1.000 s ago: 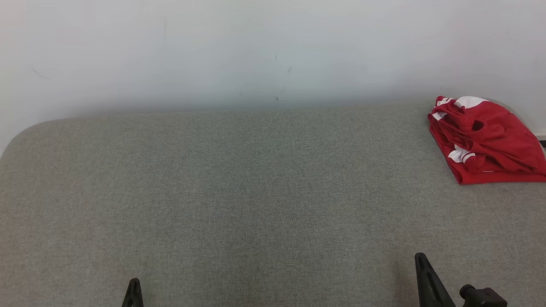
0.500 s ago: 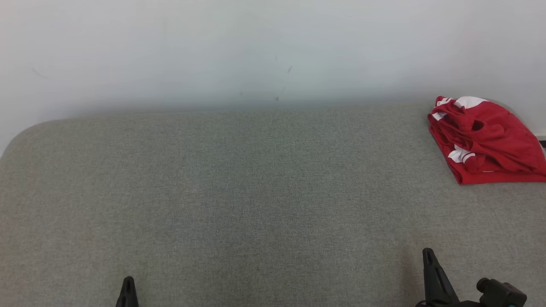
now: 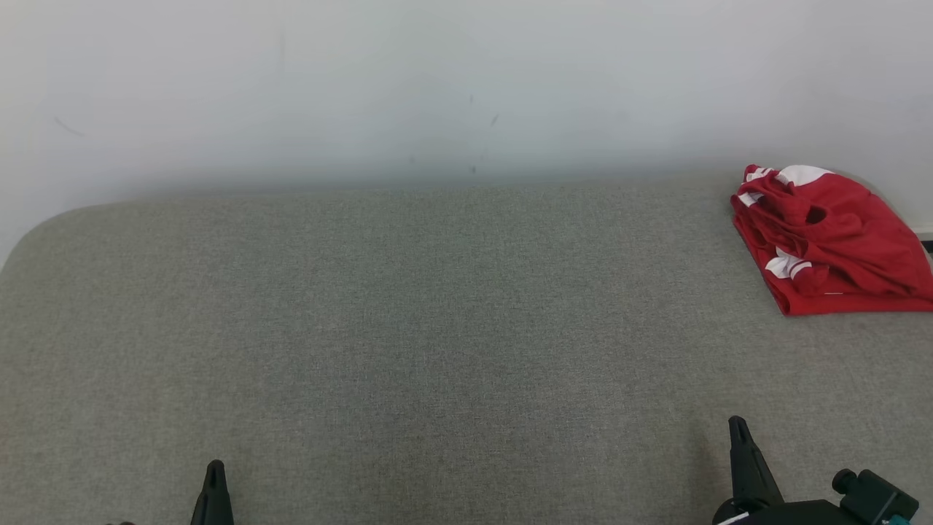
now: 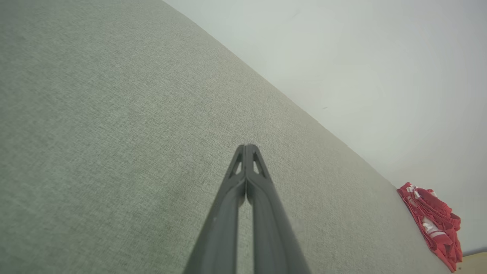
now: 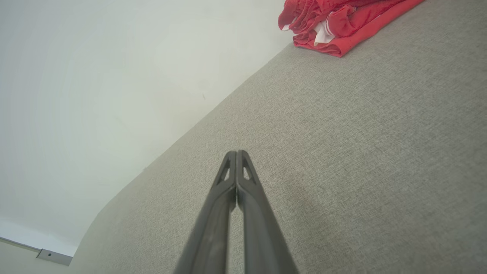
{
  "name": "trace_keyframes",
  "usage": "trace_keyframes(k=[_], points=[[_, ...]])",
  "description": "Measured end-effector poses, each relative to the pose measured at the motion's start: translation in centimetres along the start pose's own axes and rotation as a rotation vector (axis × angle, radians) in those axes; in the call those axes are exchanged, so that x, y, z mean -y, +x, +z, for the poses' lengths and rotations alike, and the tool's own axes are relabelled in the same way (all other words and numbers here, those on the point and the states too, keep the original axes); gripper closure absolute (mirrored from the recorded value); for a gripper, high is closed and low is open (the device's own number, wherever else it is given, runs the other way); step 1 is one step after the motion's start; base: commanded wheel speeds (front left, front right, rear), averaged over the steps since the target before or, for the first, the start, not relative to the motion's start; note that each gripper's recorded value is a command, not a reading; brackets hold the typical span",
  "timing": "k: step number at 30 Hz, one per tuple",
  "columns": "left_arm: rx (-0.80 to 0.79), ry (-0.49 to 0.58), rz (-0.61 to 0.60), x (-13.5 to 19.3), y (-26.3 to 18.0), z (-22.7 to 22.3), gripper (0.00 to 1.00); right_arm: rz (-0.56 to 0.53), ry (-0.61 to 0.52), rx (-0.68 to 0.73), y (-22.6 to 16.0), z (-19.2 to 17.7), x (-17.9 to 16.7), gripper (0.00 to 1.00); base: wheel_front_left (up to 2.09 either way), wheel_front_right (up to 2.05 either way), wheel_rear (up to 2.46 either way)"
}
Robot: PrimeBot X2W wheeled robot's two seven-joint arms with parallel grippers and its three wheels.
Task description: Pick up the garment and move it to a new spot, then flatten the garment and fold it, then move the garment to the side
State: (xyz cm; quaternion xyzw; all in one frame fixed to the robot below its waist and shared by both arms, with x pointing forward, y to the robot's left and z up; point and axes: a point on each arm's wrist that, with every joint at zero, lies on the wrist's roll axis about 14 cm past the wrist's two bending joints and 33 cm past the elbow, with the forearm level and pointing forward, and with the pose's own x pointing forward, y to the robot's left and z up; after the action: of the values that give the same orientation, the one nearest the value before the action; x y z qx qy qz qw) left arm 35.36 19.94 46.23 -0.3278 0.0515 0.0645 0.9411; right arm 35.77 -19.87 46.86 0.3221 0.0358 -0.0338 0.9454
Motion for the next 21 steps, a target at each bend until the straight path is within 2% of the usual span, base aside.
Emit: trace_keyframes(k=[21], points=[[-0.015, -0.267, -0.011, 0.42, 0.88, 0.6, 1.0, -0.001, 0.264, 0.007, 0.93, 0.88, -0.34, 1.0, 0.0, 0.0, 0.0]])
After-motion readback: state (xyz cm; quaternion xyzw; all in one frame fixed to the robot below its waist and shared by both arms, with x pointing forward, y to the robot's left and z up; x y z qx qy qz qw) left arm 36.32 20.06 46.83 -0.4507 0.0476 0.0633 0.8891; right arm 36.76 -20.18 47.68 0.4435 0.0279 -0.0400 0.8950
